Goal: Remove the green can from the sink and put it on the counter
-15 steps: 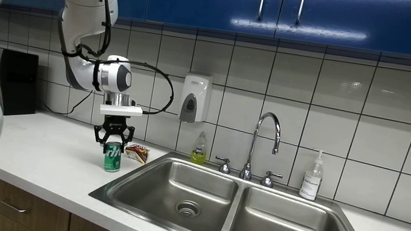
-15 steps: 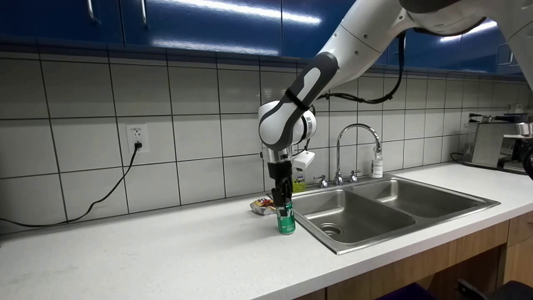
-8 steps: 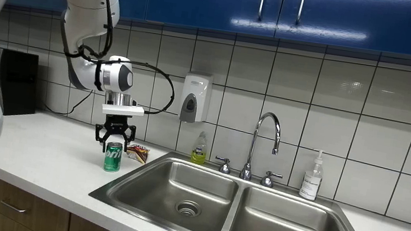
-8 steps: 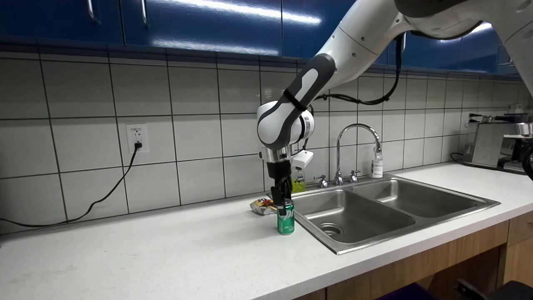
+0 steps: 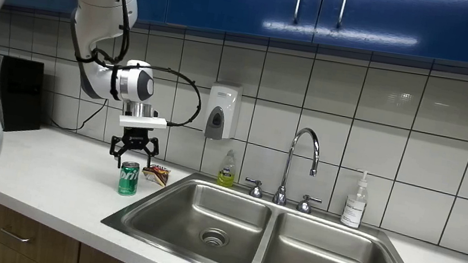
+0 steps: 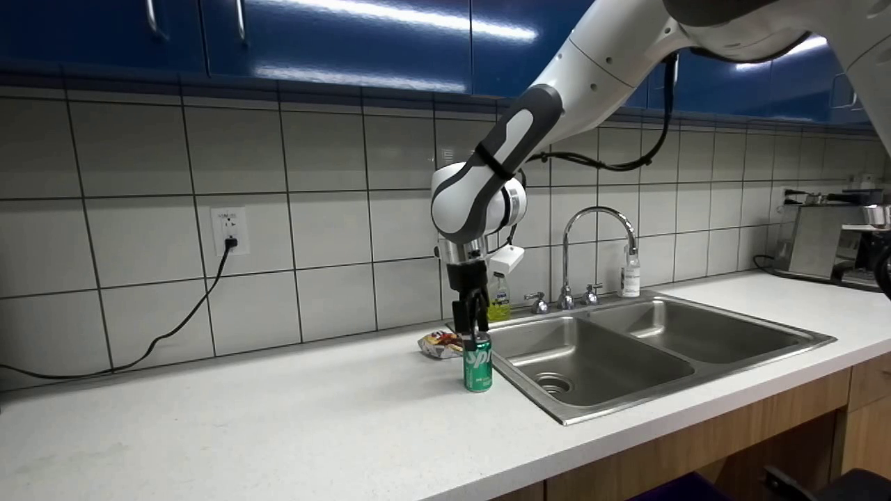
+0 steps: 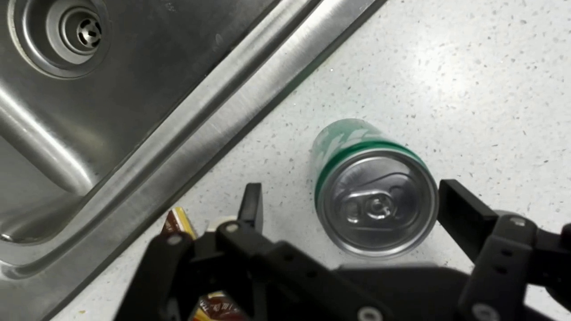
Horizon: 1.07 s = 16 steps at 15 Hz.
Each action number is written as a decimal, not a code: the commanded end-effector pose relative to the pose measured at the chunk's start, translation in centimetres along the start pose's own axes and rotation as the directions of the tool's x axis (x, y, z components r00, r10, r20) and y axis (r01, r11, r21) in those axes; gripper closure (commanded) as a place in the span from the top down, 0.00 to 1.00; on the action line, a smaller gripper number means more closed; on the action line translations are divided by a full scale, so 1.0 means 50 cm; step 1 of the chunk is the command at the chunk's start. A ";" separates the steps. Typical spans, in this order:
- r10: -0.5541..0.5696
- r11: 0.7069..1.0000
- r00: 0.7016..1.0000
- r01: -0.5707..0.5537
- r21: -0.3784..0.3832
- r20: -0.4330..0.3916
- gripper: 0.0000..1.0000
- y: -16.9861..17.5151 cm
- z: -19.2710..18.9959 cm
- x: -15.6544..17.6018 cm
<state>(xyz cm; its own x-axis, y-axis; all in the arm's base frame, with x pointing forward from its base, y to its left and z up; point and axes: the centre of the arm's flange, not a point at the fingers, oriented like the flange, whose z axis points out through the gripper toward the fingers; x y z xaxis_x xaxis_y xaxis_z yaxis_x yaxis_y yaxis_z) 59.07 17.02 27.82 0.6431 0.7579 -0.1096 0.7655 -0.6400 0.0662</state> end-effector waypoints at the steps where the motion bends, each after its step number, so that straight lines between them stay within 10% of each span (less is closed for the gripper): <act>1: 0.007 1.000 1.000 -0.007 -0.027 0.004 1.00 0.001 -0.037 -0.025; 16: 0.105 0.994 0.994 -0.106 -0.040 -0.043 1.00 0.011 -0.089 -0.098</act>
<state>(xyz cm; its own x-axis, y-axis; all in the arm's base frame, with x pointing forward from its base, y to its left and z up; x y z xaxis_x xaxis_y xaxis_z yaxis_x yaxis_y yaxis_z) 57.75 14.89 31.53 0.6851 0.7239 -0.0814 0.7282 -0.6772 0.1057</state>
